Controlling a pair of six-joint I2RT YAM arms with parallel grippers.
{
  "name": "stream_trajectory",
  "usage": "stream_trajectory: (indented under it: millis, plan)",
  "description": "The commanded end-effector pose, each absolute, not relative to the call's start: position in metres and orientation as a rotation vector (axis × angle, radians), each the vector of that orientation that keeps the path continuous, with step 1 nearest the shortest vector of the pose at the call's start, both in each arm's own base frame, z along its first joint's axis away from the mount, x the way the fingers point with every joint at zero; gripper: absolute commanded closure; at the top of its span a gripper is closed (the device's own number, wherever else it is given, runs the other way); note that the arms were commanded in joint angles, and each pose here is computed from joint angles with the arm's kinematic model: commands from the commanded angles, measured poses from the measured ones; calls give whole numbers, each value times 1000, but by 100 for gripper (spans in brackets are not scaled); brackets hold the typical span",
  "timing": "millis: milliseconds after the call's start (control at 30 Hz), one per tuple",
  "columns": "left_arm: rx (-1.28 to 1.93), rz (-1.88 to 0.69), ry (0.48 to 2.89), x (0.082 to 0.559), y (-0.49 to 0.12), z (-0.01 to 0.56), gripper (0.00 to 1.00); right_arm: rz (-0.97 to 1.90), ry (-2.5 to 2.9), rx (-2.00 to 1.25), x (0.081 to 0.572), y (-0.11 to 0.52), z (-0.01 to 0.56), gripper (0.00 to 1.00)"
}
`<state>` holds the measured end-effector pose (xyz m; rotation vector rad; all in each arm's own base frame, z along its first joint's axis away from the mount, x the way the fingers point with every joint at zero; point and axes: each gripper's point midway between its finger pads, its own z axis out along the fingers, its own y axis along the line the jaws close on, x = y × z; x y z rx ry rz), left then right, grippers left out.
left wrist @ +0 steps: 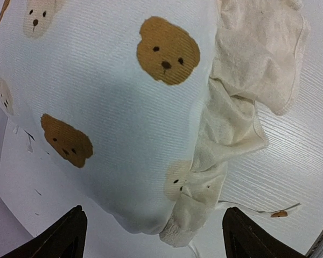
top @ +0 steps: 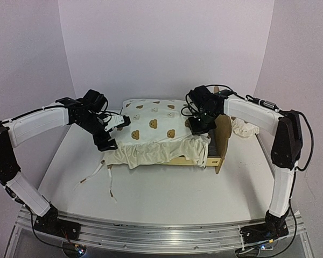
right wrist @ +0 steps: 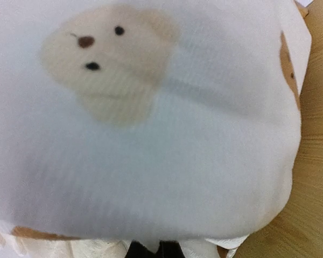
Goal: Set up the pet bed
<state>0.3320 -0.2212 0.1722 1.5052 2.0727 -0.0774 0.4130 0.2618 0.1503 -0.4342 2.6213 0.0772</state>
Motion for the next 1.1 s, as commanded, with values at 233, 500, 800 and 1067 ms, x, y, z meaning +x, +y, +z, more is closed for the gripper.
stream_trajectory:
  millis: [233, 500, 800, 1067]
  plan:
    - [1492, -53, 2018, 347, -230, 182, 11, 141, 2387, -348, 443, 257, 251, 100]
    - [1518, -64, 2038, 357, -243, 164, 18, 145, 2406, -303, 459, 247, 243, 100]
    - [1493, -133, 2032, 357, -253, 179, 97, 151, 2455, -317, 453, 244, 225, 96]
    - [1367, -314, 2051, 367, -281, 220, 100, 312, 2406, -435, 433, 266, 255, 60]
